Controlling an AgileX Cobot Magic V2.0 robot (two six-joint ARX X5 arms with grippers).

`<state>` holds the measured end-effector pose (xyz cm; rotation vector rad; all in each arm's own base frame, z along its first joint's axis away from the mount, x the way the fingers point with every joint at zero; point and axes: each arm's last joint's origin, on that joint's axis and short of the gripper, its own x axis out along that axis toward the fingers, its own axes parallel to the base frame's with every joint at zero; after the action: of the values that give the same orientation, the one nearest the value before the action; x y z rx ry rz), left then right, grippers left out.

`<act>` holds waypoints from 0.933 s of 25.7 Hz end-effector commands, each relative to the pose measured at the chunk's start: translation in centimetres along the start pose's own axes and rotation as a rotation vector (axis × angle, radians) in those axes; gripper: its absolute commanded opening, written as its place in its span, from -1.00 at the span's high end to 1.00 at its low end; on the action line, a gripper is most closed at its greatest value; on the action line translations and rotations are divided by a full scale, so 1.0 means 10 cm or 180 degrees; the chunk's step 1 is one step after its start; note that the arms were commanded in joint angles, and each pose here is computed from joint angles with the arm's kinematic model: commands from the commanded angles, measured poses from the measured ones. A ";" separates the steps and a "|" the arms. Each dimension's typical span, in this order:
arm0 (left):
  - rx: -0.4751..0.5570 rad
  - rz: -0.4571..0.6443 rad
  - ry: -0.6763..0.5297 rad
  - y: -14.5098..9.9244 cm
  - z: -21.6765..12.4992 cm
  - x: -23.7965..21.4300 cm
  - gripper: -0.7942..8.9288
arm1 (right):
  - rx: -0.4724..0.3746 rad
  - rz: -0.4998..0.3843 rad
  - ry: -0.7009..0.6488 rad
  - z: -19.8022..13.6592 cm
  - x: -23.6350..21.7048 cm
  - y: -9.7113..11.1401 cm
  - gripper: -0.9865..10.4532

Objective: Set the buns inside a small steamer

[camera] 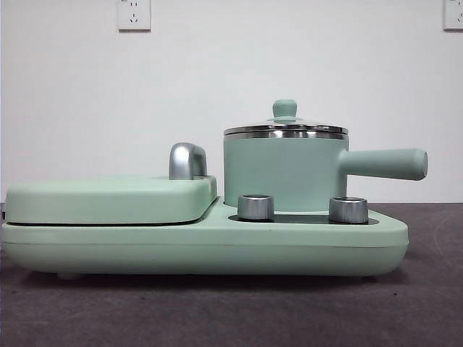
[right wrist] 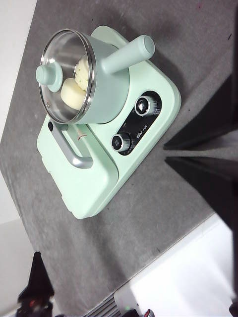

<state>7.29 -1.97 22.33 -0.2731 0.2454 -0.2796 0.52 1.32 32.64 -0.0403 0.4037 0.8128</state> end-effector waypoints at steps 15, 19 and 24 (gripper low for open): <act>0.0717 0.0771 -0.0104 0.43 -0.57 0.28 0.82 | -0.0052 0.0017 -0.0062 0.03 -0.02 0.01 0.79; 0.0474 0.0817 -0.0246 0.46 -0.58 0.30 0.82 | -0.0053 0.0019 -0.0061 0.03 -0.02 0.01 0.79; 0.0536 0.0949 -0.0253 0.48 -0.58 0.29 0.82 | -0.0052 0.0018 -0.0062 0.03 -0.02 0.01 0.79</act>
<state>9.48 0.17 15.70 -0.0773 0.1515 -0.0056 0.50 1.30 32.65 -0.0405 0.4020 0.8129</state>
